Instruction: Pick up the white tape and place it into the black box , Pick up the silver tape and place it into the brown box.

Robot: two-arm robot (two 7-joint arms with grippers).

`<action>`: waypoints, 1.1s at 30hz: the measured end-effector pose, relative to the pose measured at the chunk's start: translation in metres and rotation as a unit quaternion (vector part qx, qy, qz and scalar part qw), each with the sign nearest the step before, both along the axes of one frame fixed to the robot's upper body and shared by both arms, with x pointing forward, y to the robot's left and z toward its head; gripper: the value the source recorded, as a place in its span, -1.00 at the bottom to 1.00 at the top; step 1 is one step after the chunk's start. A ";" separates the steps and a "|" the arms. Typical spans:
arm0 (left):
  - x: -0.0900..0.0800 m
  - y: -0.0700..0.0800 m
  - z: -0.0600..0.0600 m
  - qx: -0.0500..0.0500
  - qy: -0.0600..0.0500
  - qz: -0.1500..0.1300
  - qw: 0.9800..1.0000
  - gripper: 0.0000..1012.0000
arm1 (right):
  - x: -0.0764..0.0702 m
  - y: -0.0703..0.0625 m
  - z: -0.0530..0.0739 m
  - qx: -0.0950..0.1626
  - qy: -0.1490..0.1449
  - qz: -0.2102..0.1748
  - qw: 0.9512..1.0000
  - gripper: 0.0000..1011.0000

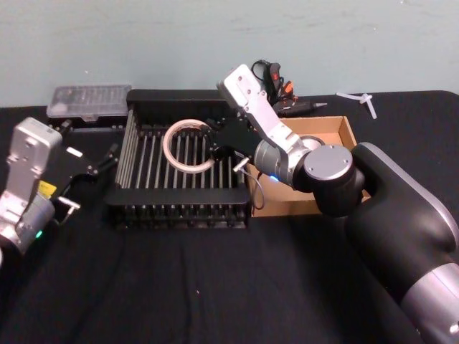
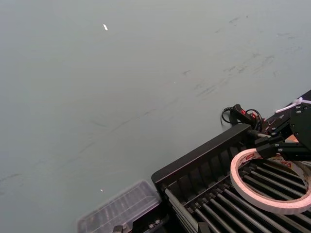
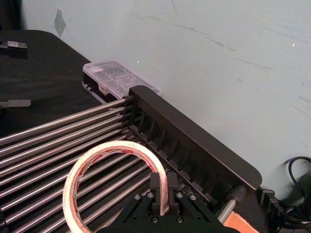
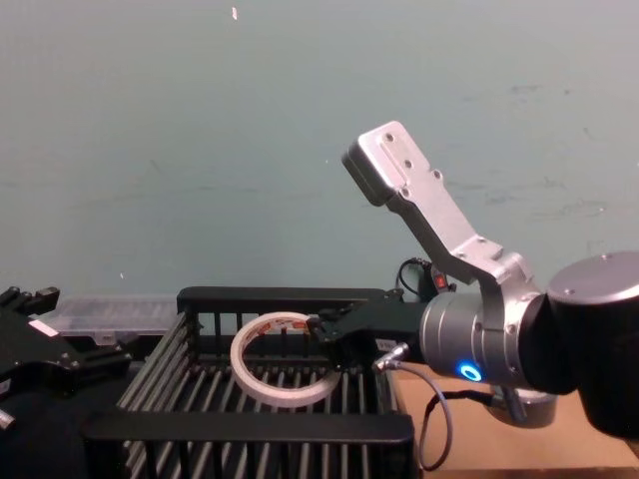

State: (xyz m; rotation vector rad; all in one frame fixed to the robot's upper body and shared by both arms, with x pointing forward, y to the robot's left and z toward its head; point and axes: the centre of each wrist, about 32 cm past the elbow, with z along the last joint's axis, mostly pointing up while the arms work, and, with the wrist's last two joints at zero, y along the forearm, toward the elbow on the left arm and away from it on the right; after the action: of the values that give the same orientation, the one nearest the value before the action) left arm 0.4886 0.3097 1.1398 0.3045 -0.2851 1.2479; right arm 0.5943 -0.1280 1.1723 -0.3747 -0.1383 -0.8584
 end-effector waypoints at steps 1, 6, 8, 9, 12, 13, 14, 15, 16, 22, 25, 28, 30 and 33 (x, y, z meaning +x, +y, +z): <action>0.000 0.000 0.000 0.000 0.000 0.000 1.000 0.98 | 0.000 0.000 0.000 0.000 0.000 0.000 1.000 -0.82; 0.000 0.000 0.000 0.000 0.000 0.000 1.000 0.98 | 0.000 0.000 0.000 0.000 0.000 0.000 1.000 -0.74; 0.000 0.000 0.000 0.000 0.000 0.000 1.000 0.98 | 0.000 0.000 0.000 0.000 0.000 0.000 1.000 -0.64; 0.000 0.000 0.000 0.000 0.000 0.000 1.000 0.98 | 0.000 0.000 0.000 0.000 0.000 0.000 1.000 -0.57; 0.000 0.000 0.000 0.000 0.000 0.000 1.000 0.98 | 0.000 0.000 0.000 0.000 0.000 0.000 1.000 -0.38; 0.000 0.000 0.000 0.000 0.000 0.000 1.000 0.98 | 0.000 0.000 0.000 0.000 0.000 0.000 1.000 -0.34; 0.000 0.000 0.000 0.000 0.000 0.000 1.000 0.98 | 0.000 0.000 0.000 0.000 0.001 0.000 1.000 -0.30; 0.000 0.000 0.000 0.000 0.000 0.000 1.000 0.98 | 0.000 0.000 0.000 0.000 0.001 0.000 1.000 -0.19; 0.000 0.000 0.000 0.000 0.000 0.000 1.000 0.98 | 0.000 0.000 0.000 0.000 0.001 0.000 1.000 -0.19; 0.000 0.000 0.000 0.000 0.000 0.000 1.000 0.98 | 0.000 0.000 0.000 0.001 0.001 0.000 1.000 0.17; 0.000 0.000 0.000 0.000 0.000 0.000 1.000 0.98 | 0.000 0.000 0.000 0.001 0.001 0.001 1.000 0.36; 0.000 0.000 0.000 0.000 0.000 0.000 1.000 0.98 | 0.000 0.000 0.000 0.001 0.001 0.001 1.000 0.56; 0.000 0.000 0.000 0.000 0.000 0.000 1.000 0.98 | 0.000 0.000 0.000 0.001 0.001 0.001 1.000 0.70; 0.000 0.000 0.000 0.000 0.000 0.000 1.000 0.98 | 0.000 0.000 0.000 0.001 0.001 0.001 1.000 0.86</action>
State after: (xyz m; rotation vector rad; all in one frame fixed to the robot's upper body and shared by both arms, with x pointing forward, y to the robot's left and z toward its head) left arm 0.4886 0.3097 1.1398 0.3045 -0.2850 1.2479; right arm 0.5942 -0.1285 1.1728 -0.3727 -0.1359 -0.8570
